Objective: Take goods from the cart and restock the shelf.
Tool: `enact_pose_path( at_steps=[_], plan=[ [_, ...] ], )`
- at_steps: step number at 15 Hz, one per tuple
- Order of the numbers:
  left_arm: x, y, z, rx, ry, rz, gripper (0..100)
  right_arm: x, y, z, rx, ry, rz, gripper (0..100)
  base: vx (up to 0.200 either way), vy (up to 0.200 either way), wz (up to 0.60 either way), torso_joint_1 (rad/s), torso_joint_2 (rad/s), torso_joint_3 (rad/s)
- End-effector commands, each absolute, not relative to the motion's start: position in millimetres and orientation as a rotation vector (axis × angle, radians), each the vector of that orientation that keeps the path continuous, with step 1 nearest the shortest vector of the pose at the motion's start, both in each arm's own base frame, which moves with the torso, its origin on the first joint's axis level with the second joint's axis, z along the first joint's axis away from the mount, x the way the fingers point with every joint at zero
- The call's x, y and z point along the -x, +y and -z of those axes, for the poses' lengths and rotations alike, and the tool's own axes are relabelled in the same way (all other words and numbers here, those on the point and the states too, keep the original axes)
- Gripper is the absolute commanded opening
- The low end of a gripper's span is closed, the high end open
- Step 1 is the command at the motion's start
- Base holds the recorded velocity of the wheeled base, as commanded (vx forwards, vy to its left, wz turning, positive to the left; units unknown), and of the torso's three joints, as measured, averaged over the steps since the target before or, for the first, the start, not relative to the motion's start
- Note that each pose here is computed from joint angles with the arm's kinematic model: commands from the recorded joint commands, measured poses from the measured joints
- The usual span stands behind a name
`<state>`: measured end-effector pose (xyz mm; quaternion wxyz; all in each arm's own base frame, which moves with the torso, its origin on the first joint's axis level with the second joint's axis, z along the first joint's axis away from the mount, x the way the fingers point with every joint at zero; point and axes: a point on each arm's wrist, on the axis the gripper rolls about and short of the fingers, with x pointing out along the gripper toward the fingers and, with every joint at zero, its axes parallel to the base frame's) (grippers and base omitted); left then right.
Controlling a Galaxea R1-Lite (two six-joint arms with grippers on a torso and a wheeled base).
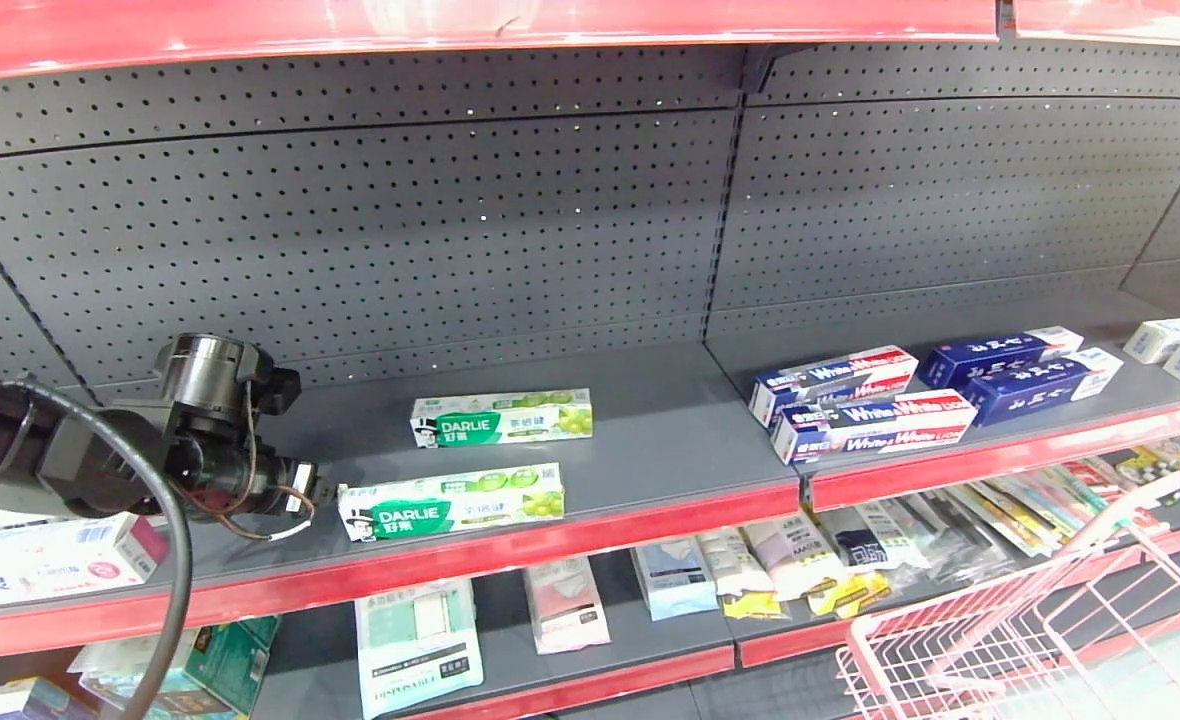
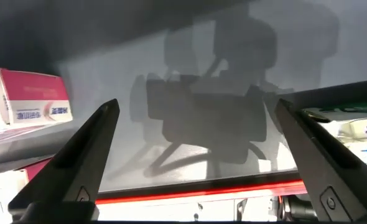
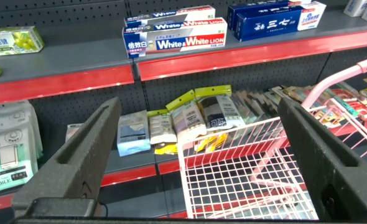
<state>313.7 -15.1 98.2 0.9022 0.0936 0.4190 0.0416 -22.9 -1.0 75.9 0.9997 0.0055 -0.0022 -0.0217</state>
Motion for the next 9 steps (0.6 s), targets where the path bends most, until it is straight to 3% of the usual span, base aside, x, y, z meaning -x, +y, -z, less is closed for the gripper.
enact_pose_path(
  at_steps=[1, 9],
  plan=[
    [-314.2, -19.3, -96.3, -0.200, 0.871, -0.072, 100, 22.8, -1.0, -76.0, -0.011, -0.005, 0.043, 100, 0.000, 0.000, 0.00, 0.000, 0.00, 0.000],
    [-313.4, -23.6, -96.4, -0.205, 0.871, -0.060, 100, 22.8, -1.0, -76.0, -0.011, -0.005, 0.043, 100, 0.000, 0.000, 0.00, 0.000, 0.00, 0.000]
  ],
)
